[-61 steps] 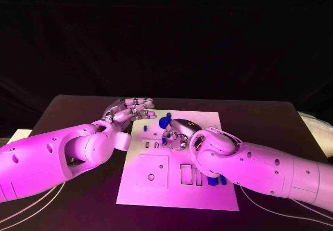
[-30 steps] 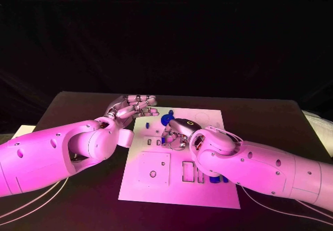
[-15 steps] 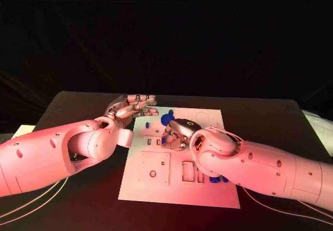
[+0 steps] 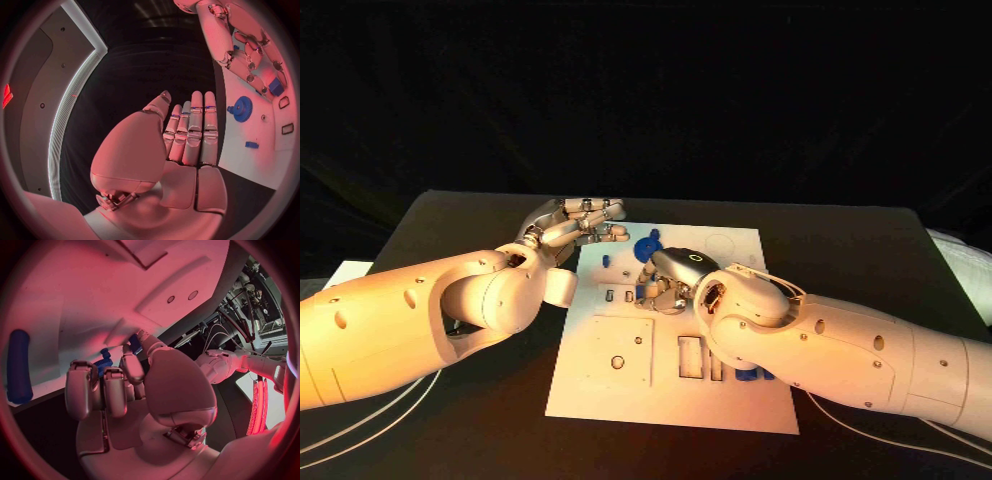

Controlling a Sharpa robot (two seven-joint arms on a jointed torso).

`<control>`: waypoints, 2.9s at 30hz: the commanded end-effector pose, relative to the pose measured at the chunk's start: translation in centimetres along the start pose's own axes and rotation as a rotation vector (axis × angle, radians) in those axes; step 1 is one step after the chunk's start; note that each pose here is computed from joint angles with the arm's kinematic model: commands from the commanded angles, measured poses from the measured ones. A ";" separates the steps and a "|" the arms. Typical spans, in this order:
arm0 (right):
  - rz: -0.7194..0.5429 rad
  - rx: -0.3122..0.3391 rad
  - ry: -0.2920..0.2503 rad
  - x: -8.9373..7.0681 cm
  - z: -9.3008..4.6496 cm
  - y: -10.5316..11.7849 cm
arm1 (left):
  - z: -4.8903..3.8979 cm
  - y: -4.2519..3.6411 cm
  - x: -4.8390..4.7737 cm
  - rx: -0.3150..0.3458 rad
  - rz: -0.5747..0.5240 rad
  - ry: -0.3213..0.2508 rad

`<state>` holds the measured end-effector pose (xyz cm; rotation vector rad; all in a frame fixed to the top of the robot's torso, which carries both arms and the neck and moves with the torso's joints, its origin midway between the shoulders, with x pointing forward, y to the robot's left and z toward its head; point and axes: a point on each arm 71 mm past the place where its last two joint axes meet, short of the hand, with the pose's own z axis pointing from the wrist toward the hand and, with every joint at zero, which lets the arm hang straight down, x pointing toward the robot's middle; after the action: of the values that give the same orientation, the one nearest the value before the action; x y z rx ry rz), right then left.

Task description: Assemble the parts on the task board

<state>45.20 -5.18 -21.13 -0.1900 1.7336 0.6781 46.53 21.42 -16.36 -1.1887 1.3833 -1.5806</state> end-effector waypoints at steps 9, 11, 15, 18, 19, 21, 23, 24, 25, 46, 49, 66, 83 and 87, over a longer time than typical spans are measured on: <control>0.004 0.028 -0.031 0.3 -0.4 -0.3 | 0.03 -0.10 0.21 0.007 -0.007 0.022; 0.013 0.024 -0.051 0.1 -0.5 -0.2 | 0.04 -0.10 0.20 0.007 -0.007 0.021; 0.043 0.001 -0.120 -0.3 -0.8 0.0 | 0.05 -0.09 0.17 0.007 -0.007 0.021; 0.068 -0.031 -0.187 -0.8 -1.2 0.3 | 0.08 -0.07 0.07 0.005 -0.006 0.018; 0.075 -0.041 -0.204 -1.0 -1.3 0.3 | 0.09 -0.05 0.01 0.003 -0.005 0.016; 0.088 -0.056 -0.223 -1.3 -1.7 0.4 | 0.13 -0.02 -0.15 -0.001 0.001 0.014; 0.100 -0.065 -0.231 -1.7 -1.9 0.3 | 0.17 0.00 -0.28 -0.002 0.016 0.016; 0.105 -0.071 -0.235 -2.0 -2.1 0.2 | 0.20 0.01 -0.34 -0.003 0.024 0.016; 0.110 -0.075 -0.237 -2.2 -2.3 0.2 | 0.23 0.03 -0.40 -0.004 0.031 0.015; 0.474 -0.016 -0.263 -12.7 -8.9 -7.7 | 0.86 1.27 -1.94 -0.537 0.657 0.188; 0.489 0.015 -0.272 -13.2 -9.4 -8.7 | 1.25 0.77 -2.03 -0.610 0.843 0.211; 0.476 0.100 -0.265 -13.5 -10.2 -10.9 | 5.27 0.86 0.89 -0.793 1.273 0.229; 0.471 0.114 -0.253 -13.3 -10.0 -11.0 | 7.11 2.25 2.44 -0.866 1.356 0.305; 0.471 0.115 -0.249 -13.2 -9.9 -11.0 | 7.31 2.47 2.69 -0.876 1.359 0.319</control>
<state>45.79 -22.52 -11.17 0.3898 1.5616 0.8980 52.51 15.73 -18.08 -0.1215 2.3672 -0.2465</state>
